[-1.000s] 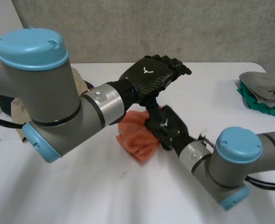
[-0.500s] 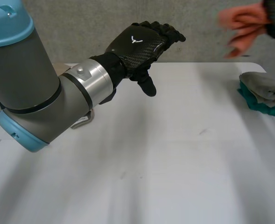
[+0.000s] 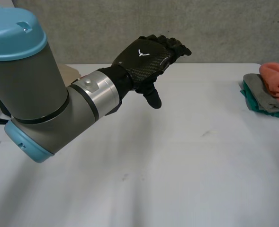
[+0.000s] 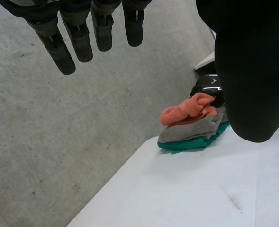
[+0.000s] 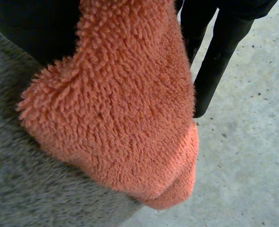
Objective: Fold the laundry.
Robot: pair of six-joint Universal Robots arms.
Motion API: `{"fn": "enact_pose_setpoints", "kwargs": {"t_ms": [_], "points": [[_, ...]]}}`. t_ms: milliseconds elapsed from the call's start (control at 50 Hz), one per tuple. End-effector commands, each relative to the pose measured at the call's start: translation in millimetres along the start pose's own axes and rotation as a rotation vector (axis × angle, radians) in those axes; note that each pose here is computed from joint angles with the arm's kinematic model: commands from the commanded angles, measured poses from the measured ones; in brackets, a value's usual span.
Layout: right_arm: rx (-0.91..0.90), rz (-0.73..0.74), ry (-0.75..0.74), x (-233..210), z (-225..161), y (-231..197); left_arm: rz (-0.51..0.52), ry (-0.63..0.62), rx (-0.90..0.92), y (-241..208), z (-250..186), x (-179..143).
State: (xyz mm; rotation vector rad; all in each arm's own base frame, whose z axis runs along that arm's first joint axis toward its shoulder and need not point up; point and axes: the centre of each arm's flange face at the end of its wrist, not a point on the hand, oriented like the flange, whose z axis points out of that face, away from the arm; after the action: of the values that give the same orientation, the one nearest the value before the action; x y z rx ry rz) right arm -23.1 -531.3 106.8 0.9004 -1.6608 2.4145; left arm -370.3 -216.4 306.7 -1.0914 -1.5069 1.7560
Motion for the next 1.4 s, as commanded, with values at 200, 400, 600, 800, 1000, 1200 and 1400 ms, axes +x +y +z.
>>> {"fn": "enact_pose_setpoints", "kwargs": {"t_ms": [200, 400, 600, 800, 1000, 1200, 1400], "points": [[-0.025, 0.027, 0.154, 40.9, 1.4, -73.6, -0.005, 0.038, 0.013, -7.0, -2.5, 17.1], [-0.194, 0.174, 0.223, 67.6, -40.3, -122.8, -0.011, 0.075, 0.032, -15.5, -7.5, 33.0], [-0.431, -0.139, 0.432, 129.2, -70.8, -153.0, 0.005, 0.054, 0.147, -50.3, -13.9, 27.9], [-0.022, -0.359, 0.461, 61.0, 8.5, -264.5, 0.022, -0.275, 0.338, -115.3, -26.0, -36.6], [0.151, -0.144, 0.054, -92.2, -3.6, -319.2, 0.318, -0.744, -0.053, -39.4, -60.2, -169.0], [-0.089, -0.111, -0.159, -167.3, -48.2, -271.3, 0.326, -0.696, -0.420, 135.6, -68.4, -258.7], [-0.193, -0.138, -0.235, -191.7, -72.2, -242.8, 0.312, -0.589, -0.392, 239.7, -61.8, -299.7]]}}
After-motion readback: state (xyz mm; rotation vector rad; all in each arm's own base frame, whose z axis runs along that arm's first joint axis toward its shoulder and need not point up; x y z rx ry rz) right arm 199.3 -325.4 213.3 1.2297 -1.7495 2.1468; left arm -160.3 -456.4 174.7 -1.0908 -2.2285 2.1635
